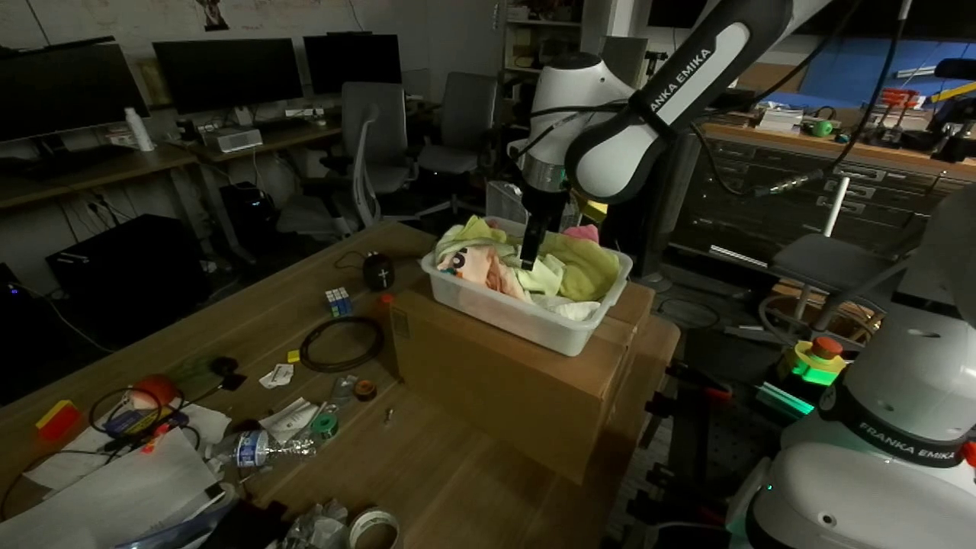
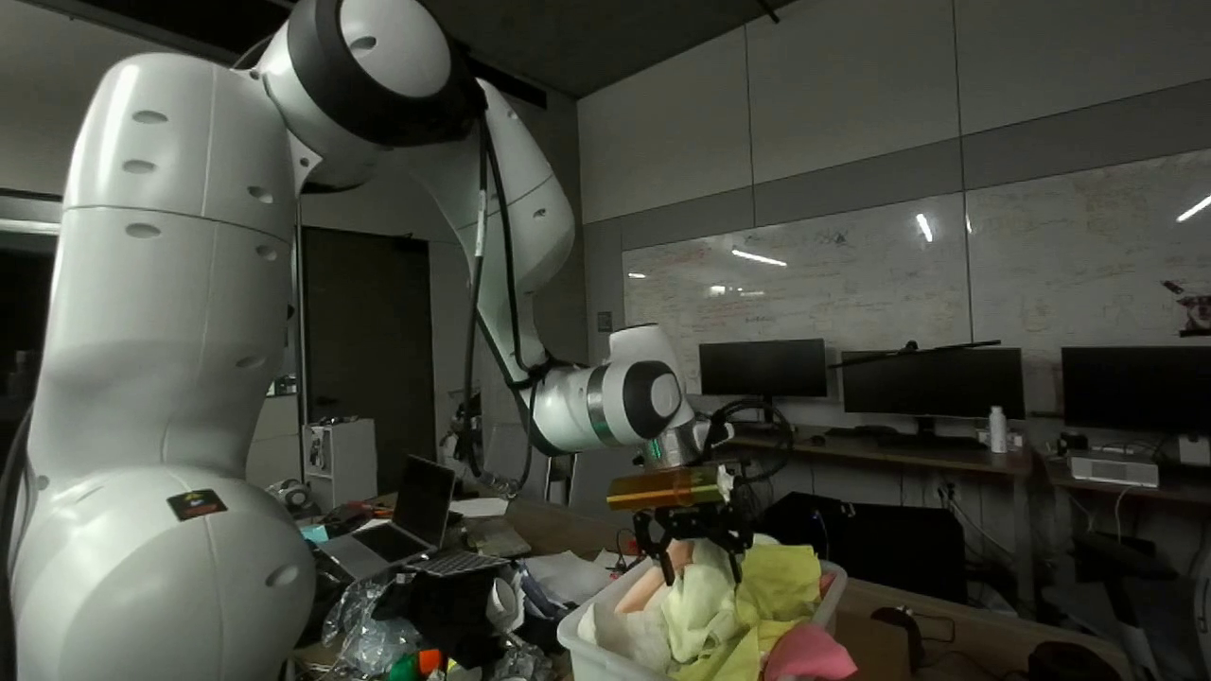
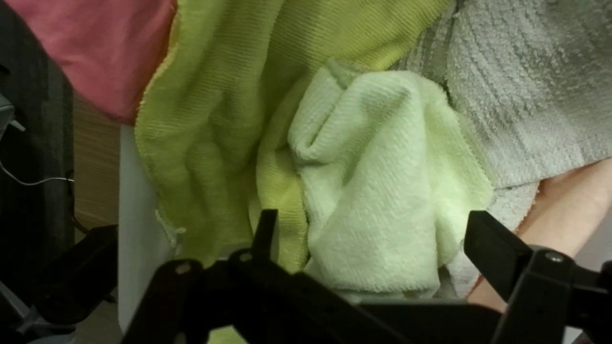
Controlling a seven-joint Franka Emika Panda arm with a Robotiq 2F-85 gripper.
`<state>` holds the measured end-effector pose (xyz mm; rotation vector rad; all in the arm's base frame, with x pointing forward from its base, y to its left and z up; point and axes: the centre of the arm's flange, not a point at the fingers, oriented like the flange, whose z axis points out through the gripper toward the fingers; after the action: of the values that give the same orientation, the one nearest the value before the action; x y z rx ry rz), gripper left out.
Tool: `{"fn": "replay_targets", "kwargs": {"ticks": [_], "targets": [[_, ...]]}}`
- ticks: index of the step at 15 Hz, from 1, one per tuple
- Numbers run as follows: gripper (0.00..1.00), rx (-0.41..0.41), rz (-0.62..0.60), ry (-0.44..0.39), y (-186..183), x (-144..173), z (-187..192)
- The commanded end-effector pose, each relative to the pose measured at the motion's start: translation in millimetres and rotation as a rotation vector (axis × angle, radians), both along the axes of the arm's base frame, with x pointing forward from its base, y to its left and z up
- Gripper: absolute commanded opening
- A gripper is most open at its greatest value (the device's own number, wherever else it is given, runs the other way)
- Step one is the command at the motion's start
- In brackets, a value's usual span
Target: Move the shirts and towels from the storage box and put them on the table
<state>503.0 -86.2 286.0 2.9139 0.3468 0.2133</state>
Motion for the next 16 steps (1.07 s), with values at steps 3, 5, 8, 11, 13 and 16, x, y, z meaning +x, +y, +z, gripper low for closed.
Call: {"fn": "replay_targets", "kwargs": {"ticks": [3,5,8,11,13,16], "targets": [[1.0,0.064,0.097,0.044,-26.4,16.7,-19.8],[1.0,0.063,0.133,0.065,-35.8,16.6,-28.3],[1.0,0.067,0.19,0.088,-47.9,16.5,-37.8],[1.0,0.131,0.206,0.061,-51.6,17.4,-38.8],[1.0,0.186,0.202,0.029,-50.2,18.3,-36.3],[1.0,0.239,0.197,0.001,-48.6,21.1,-32.2]]}}
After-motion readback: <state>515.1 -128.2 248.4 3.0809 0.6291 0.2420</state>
